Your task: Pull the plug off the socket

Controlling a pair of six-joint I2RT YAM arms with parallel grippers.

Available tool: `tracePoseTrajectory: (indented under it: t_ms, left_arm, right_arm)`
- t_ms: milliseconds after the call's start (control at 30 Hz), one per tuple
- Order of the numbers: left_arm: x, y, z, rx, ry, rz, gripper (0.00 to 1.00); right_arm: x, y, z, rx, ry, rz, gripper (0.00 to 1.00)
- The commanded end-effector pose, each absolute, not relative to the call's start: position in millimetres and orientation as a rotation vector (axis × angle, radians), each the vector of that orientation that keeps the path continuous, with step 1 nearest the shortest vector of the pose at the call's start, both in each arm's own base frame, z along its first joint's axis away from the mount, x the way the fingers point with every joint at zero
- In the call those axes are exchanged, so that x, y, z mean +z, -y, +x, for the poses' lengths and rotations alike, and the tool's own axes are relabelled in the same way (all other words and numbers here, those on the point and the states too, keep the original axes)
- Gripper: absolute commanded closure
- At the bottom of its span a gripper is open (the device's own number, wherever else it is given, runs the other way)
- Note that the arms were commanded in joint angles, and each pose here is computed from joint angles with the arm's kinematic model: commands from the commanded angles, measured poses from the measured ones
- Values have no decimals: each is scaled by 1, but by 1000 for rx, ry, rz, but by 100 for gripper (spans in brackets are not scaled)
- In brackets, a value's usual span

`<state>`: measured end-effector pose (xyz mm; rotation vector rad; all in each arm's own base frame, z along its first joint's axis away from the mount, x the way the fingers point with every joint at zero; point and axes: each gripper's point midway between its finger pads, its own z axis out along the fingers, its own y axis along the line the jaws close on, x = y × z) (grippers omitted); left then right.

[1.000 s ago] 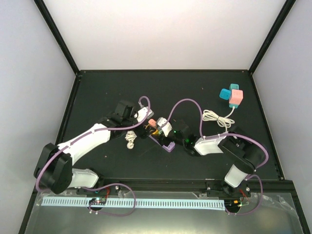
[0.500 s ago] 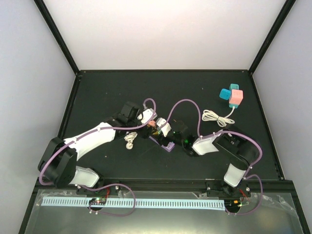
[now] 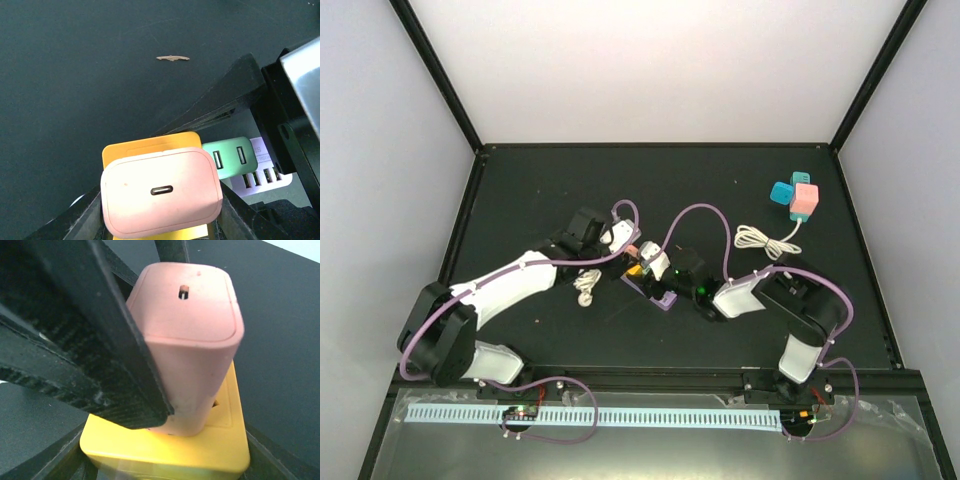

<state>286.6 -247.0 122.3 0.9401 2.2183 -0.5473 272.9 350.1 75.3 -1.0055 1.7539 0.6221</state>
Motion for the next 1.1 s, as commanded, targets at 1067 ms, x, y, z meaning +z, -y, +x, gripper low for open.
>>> tracePoseTrajectory:
  t_ms: [1067]
  left_arm:
    - [185, 248, 289, -527, -1962, 954, 81]
  right_arm:
    - [13, -348, 281, 510, -1940, -1061, 70]
